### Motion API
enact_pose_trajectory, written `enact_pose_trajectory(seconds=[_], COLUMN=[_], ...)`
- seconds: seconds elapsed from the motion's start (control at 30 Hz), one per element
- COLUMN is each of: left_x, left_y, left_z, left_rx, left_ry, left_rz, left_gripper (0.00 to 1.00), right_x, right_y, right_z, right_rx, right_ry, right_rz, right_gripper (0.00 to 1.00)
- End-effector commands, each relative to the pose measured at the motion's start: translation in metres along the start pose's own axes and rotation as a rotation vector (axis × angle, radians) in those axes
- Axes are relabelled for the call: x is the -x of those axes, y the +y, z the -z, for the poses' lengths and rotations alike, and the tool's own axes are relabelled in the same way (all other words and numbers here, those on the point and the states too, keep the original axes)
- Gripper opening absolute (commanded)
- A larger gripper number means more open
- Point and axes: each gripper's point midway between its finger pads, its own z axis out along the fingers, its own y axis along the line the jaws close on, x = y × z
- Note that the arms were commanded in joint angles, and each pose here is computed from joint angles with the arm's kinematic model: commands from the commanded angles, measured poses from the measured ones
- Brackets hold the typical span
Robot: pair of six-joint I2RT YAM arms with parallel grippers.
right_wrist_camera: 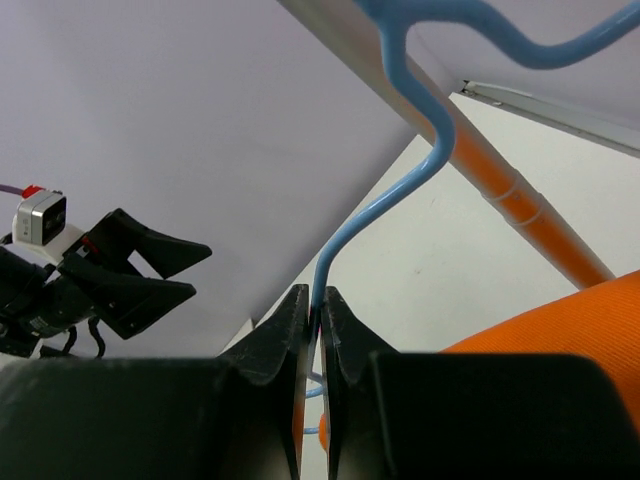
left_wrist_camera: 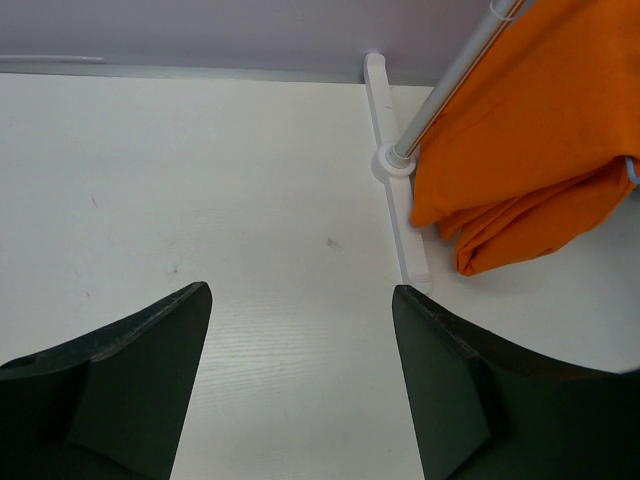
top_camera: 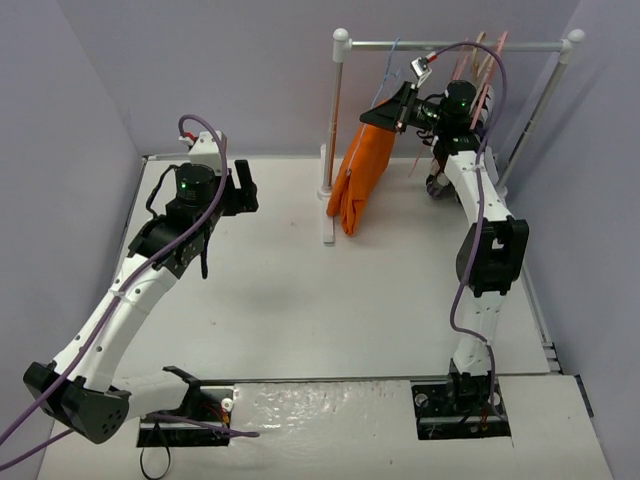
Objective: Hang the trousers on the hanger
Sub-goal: Place the hanger at the clothesline.
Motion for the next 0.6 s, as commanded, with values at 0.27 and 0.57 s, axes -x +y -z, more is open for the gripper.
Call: enact_pose_trajectory(seconds=[0.27, 0.57], left_x=[0.024, 0.019], left_y=[0.006, 0.021], left_z=[0.022, 0.032], left_rx=[-0.001, 0.044], left_ry=[-0.087, -0.082], left_rz=[0.041, 0.030], left_gripper=[0.70, 0.72], right_x=[0.026, 0.007], right_y=[0.043, 0.055], right_z=[0.030, 0.077], right_rx=[-0.225, -0.508], right_ry=[-0.157, -0.179], right_rz=[0.223, 0.336], right_gripper=[0.63, 0.89])
